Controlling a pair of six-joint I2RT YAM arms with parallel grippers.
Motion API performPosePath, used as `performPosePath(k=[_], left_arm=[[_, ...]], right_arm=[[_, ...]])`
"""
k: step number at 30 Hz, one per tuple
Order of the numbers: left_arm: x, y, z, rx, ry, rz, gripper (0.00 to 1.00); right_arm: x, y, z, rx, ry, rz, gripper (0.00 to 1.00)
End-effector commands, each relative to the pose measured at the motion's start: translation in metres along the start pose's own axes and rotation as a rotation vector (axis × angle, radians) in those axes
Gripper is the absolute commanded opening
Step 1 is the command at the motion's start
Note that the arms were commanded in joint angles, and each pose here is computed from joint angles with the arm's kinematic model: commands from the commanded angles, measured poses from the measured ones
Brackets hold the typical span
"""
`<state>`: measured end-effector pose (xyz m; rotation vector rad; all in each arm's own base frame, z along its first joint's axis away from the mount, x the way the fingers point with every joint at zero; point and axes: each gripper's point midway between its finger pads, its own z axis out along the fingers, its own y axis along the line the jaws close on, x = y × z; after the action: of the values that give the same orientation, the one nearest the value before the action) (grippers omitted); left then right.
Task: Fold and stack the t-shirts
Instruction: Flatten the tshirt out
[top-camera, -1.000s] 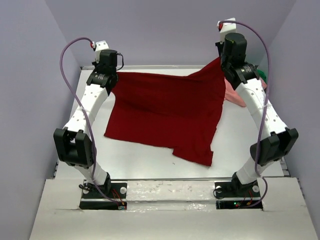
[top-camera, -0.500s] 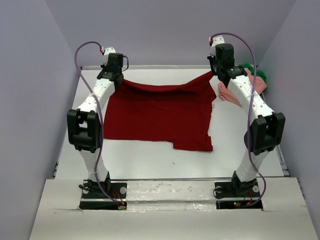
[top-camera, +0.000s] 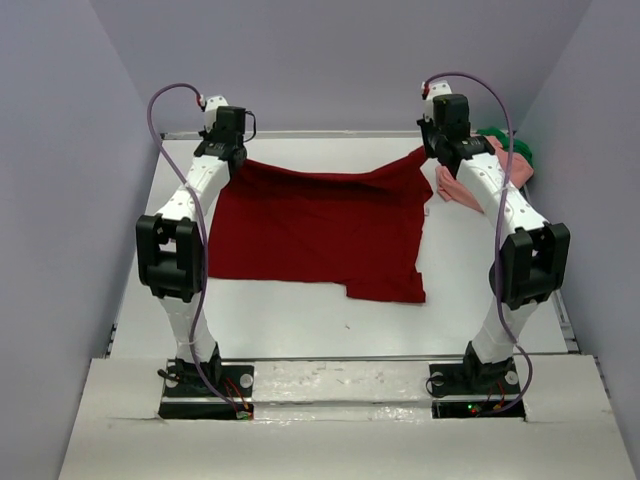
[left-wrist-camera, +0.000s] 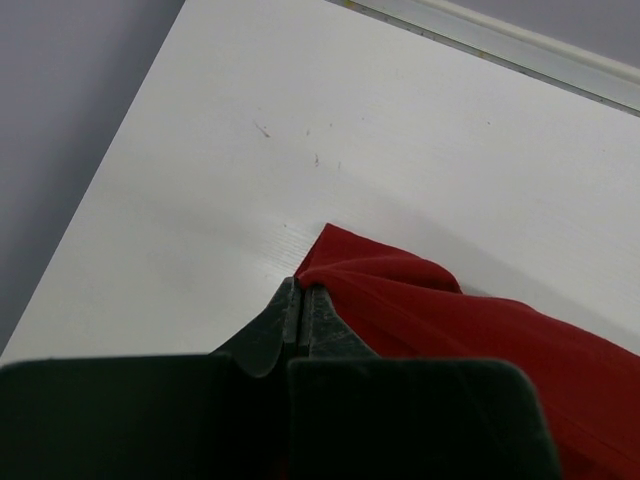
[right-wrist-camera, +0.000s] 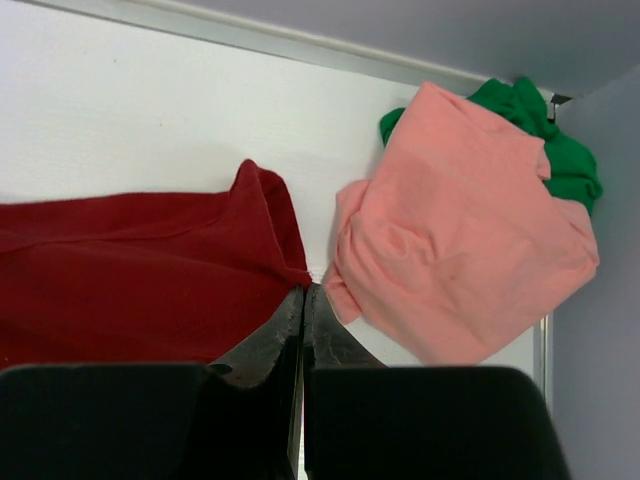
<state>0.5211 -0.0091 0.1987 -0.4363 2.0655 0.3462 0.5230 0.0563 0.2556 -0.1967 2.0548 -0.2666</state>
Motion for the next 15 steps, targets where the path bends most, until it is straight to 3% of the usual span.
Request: performPosePath(k=[1, 15], left_arm=[[-0.027, 0.003, -0.001, -0.035, -0.048, -0.06, 0.0], [-0.06, -0.006, 0.01, 0.006, -0.12, -0.064, 0.0]], right_arm=[[-0.019, -0.005, -0.004, 0.006, -0.061, 0.04, 0.0], [-0.073, -0.03, 0.0, 0.064, -0.134, 0.037, 0.0]])
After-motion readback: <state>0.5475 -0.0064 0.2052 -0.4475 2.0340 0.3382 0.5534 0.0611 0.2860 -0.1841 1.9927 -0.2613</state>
